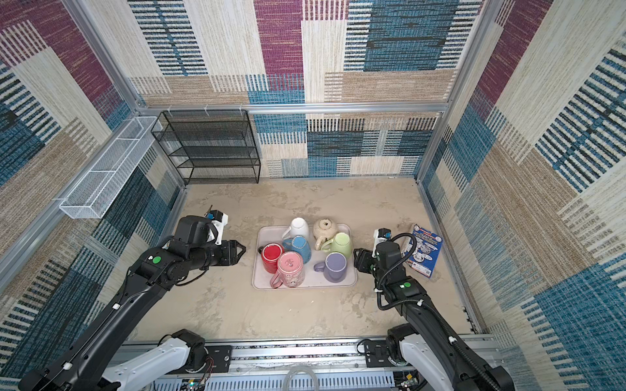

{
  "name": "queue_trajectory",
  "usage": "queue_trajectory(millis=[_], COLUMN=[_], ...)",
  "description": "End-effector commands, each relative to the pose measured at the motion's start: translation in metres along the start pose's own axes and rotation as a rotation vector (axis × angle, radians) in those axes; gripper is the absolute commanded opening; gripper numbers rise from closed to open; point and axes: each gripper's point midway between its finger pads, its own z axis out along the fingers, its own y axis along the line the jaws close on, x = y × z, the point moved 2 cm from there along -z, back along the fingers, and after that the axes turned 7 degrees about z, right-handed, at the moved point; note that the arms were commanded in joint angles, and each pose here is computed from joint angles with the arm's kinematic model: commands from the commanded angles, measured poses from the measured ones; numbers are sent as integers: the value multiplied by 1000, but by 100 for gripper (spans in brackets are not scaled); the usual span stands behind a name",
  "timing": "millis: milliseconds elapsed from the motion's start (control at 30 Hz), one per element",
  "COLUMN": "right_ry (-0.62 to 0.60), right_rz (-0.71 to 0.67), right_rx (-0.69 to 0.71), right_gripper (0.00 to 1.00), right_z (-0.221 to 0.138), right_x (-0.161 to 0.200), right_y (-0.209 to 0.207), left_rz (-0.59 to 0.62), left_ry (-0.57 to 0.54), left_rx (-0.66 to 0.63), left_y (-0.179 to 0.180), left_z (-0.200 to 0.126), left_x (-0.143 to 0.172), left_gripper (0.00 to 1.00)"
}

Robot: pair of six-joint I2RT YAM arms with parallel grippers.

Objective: Turn the mug right side up
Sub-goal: Rotate the tray at the center of the table, then pick up the mug from the tray.

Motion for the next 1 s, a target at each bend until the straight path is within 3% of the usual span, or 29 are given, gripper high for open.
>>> queue_trajectory(millis=[0,100,267,467,633,833,967], right_ry=[-110,-158,-194,-227,-230,-204,-210], right_rz=[-86,-102,-148,-173,-174,-164,-165], right_rx=[-70,-191,-368,-455,-488,-563,-558], right_gripper=[62,64,67,68,69,69,69], right_z=[-12,-26,-44,-59,-62,-61,-60], right_x=[-29,-40,-43,-43,-41,-26,-24], right_y=[21,43,70,81,85,87,85], left_rz=[165,219,353,525,651,739,767], left_ry=[125,143,236,315,310,262,294], left_rx=[87,111,135,74,38,73,68], left_y=[-13,-22,-44,-55,-64,-77,-80], left_z=[-8,-6,17,41,56,67,80], left_x=[22,26,44,64,67,67,69], left_gripper=[55,51,52,50,46,47,47])
